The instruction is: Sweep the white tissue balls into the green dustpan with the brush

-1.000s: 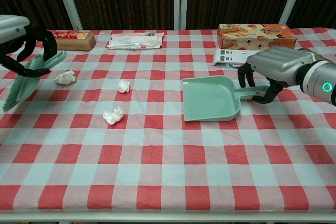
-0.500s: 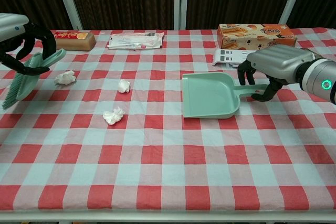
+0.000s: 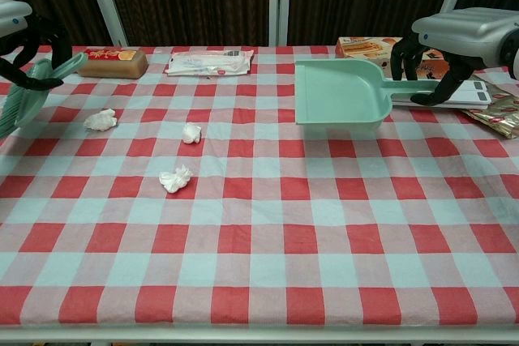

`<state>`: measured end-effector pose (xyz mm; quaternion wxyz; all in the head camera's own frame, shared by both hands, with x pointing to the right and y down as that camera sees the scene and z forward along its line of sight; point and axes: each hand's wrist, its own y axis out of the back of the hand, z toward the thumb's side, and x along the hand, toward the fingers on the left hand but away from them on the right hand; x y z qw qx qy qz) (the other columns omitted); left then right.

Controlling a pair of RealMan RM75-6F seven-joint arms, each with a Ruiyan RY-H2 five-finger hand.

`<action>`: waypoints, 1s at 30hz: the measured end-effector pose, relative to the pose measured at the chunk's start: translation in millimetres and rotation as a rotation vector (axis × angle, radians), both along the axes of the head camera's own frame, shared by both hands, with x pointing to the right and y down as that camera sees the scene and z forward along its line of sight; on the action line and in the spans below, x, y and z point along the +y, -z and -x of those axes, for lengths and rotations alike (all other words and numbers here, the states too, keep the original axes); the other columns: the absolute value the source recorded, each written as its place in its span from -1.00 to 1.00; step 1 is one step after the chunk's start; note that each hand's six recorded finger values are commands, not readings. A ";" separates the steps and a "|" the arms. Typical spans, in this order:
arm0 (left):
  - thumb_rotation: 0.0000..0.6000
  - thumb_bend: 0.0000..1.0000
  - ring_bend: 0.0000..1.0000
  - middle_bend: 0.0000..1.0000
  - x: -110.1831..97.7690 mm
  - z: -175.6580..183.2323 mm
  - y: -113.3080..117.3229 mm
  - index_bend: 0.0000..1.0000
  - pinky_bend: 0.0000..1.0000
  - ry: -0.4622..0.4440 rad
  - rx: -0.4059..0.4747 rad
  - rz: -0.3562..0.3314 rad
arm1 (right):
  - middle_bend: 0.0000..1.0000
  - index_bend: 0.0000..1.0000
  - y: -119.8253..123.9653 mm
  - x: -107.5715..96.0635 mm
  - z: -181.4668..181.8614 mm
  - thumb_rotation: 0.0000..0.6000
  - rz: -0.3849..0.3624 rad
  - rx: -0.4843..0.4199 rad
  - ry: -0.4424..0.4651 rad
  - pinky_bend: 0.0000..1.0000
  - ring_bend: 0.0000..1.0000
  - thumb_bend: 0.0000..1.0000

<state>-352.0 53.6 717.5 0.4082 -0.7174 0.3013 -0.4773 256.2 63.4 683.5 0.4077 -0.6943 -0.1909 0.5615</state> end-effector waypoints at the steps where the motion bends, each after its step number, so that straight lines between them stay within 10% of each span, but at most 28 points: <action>1: 1.00 -0.20 0.43 0.11 -3.1 -0.3 -3.1 0.09 0.80 0.000 0.005 0.003 | 0.21 0.22 -1.2 0.3 2.8 1.00 0.010 0.003 0.010 -0.58 -0.41 -0.10; 30: 1.00 -0.19 0.41 0.11 -11.9 -103.2 -49.5 0.10 0.78 -0.086 0.277 0.148 | 0.18 0.22 -51.3 13.5 84.9 1.00 0.055 0.054 0.154 -0.58 -0.41 -0.09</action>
